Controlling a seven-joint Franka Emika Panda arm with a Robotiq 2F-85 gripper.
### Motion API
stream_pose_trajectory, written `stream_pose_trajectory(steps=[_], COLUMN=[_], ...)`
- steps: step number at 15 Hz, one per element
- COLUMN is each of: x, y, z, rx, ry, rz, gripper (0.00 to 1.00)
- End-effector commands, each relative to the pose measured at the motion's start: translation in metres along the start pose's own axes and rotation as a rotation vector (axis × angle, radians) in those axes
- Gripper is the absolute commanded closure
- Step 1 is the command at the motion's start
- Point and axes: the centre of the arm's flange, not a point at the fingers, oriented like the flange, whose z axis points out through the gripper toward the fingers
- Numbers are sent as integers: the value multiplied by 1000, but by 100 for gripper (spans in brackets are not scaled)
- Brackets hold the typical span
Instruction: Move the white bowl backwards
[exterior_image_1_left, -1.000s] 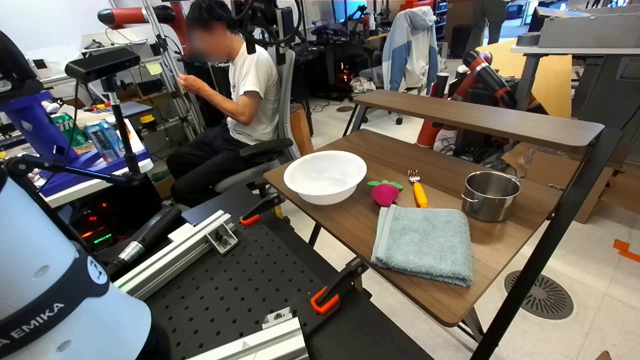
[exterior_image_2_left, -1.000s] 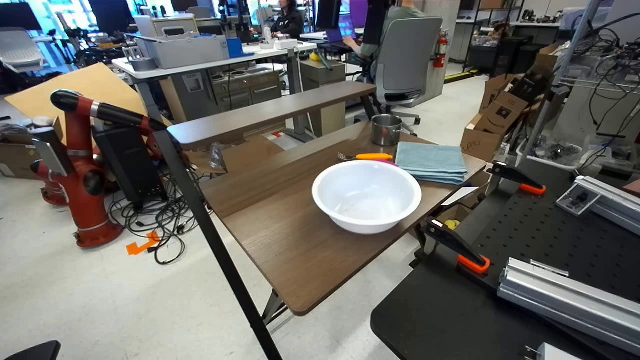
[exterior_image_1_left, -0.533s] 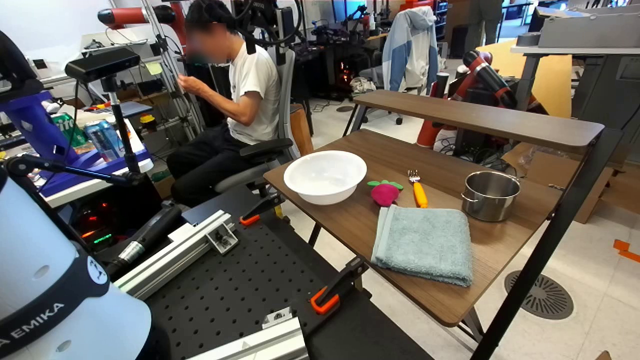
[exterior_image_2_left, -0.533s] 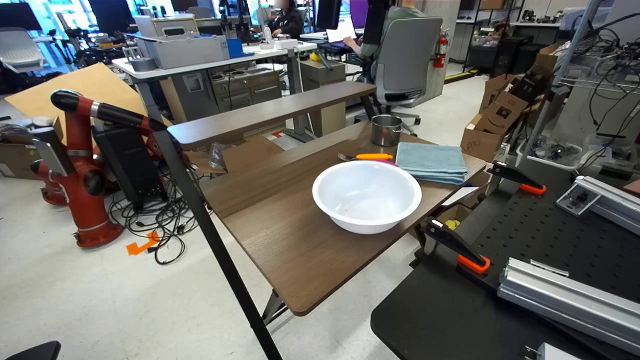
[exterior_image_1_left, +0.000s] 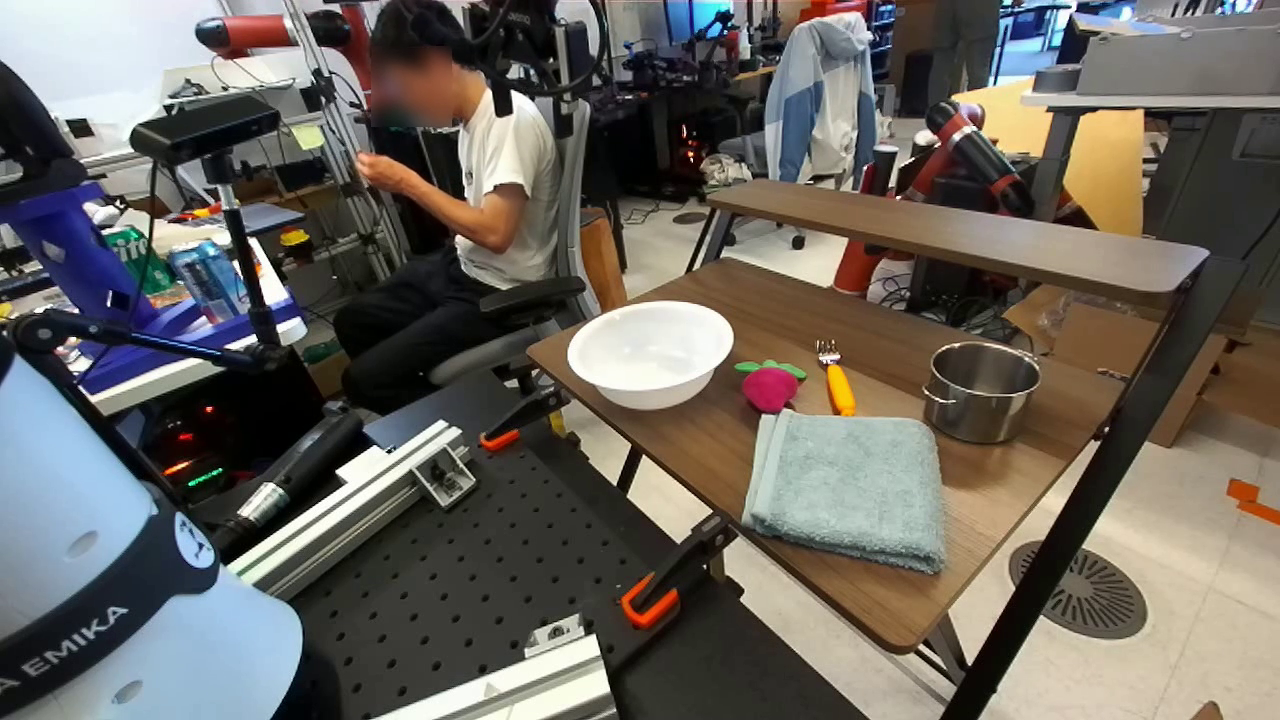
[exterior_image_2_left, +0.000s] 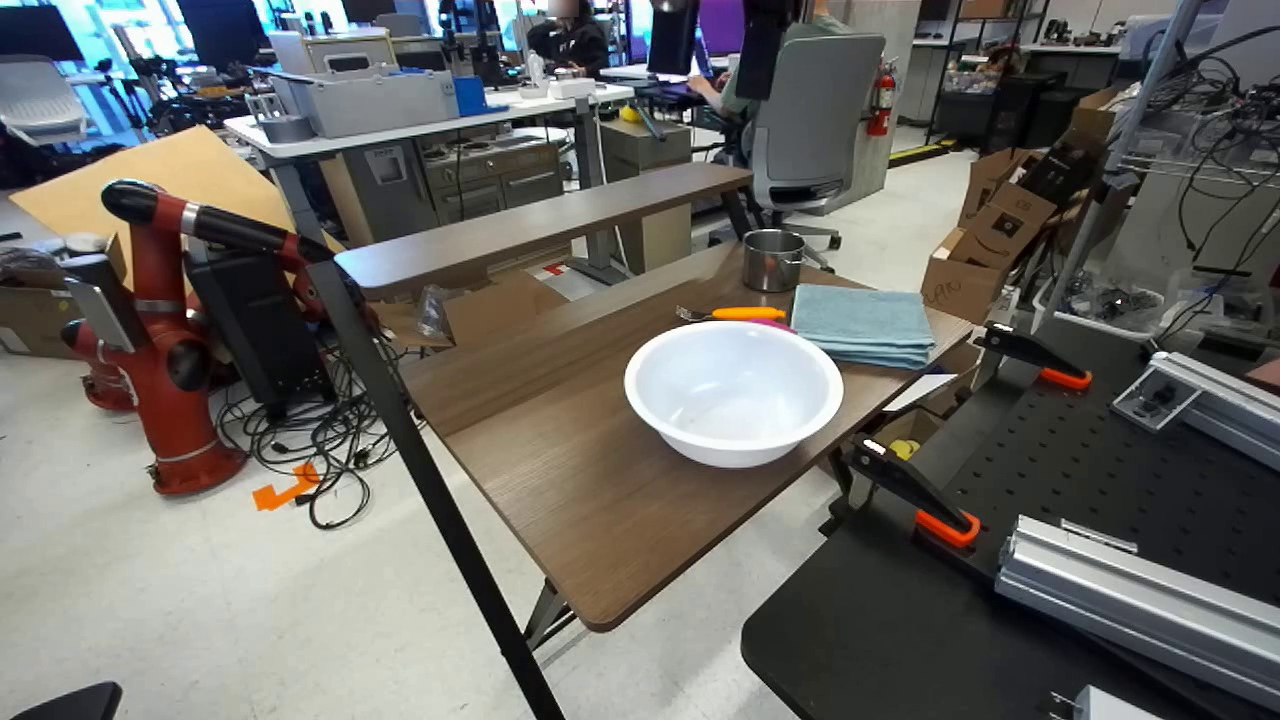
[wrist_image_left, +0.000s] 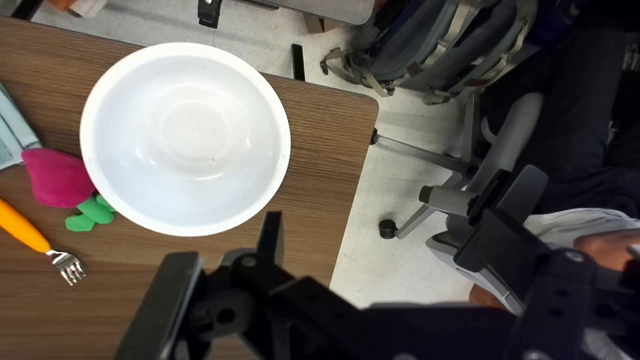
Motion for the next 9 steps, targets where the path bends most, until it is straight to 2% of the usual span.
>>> stream_pose_trajectory(steps=[1, 9], x=[-10, -40], y=[16, 90], z=[10, 57], rx=[-14, -13], ry=[-11, -89], rz=[-22, 29], gripper=[0, 0])
